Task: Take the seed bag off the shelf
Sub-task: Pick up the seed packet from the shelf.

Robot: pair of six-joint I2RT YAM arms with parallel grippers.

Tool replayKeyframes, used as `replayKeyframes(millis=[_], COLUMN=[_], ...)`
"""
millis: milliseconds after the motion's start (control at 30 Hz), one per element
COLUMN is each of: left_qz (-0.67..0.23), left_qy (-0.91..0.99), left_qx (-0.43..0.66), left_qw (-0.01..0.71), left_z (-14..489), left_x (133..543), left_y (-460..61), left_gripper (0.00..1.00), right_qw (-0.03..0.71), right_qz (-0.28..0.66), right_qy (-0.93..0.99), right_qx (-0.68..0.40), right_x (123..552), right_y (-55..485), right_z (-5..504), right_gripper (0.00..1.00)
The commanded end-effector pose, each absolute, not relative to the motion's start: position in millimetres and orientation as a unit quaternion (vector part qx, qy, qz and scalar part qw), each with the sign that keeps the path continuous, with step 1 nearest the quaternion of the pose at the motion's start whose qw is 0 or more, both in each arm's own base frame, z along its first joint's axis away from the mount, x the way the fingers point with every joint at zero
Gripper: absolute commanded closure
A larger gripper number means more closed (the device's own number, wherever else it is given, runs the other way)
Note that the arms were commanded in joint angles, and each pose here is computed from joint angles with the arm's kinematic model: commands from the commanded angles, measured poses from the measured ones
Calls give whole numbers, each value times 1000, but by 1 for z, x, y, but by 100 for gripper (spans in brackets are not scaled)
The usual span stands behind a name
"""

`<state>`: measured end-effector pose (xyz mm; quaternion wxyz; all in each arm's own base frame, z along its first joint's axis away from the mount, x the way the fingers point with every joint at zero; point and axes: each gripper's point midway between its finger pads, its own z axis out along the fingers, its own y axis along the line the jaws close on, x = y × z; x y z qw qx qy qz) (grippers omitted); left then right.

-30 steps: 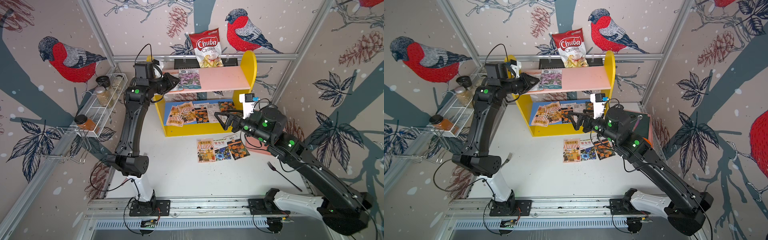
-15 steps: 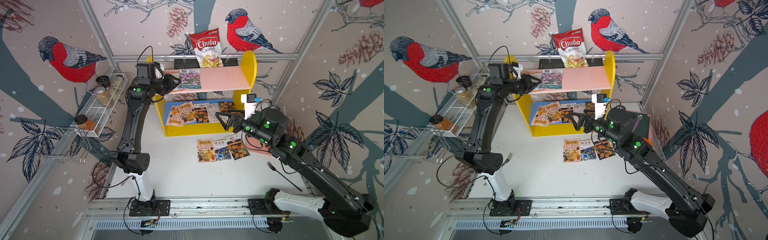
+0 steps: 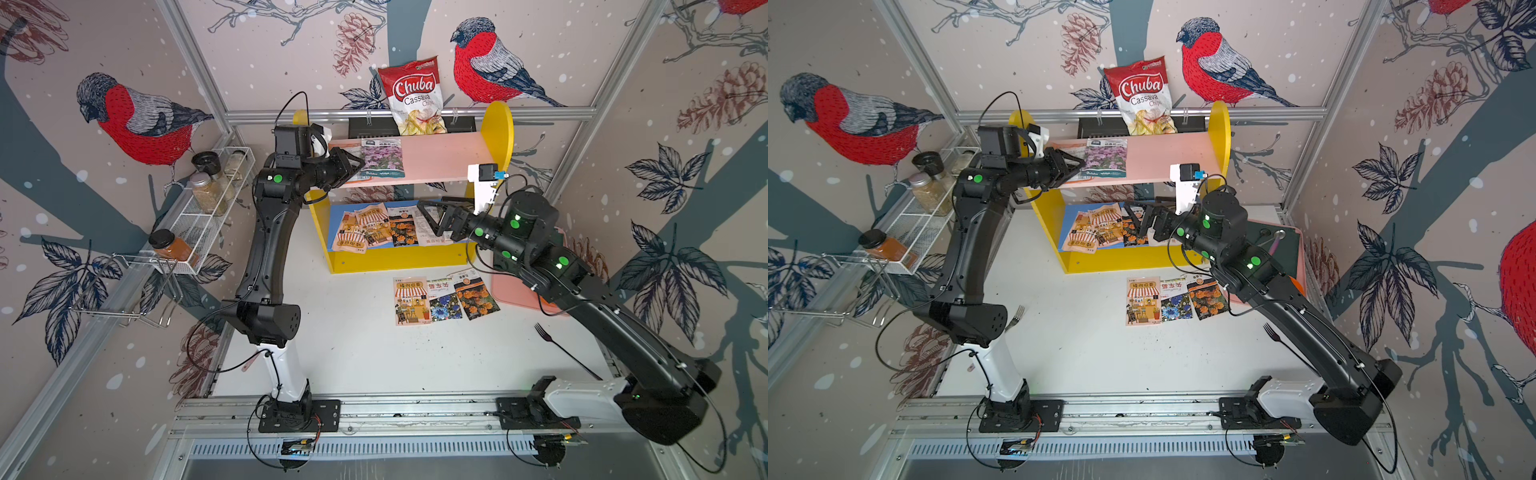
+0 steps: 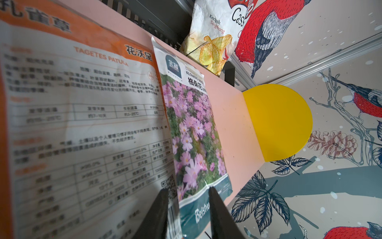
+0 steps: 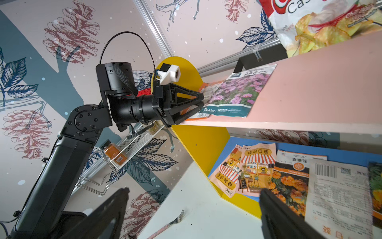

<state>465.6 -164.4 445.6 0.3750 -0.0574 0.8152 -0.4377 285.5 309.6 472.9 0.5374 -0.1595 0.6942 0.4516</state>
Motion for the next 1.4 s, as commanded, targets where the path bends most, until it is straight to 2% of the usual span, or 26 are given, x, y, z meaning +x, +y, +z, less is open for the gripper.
replayKeyframes(millis=[0,633,933,1367], left_qz=[-447,-439,-429,-434], left_qy=[811,816,820,818], left_qx=[-49,-47,-48,-45], left_qw=[375,372,375,376], left_z=[456,452,451,452], left_x=[456,455,455,455], left_y=[-166,-176,-174,-179], left_gripper=[65,63,63,62], right_qw=[536,510,503,479], right_qz=[487,488,453,442], right_qy=[668,695,730,755], right_qx=[-170,-136,-94,-71], right_x=[288,373,415,427], right_y=[323,389,394,397], right_z=[489,485,468,451], right_gripper=[0,0,0,0])
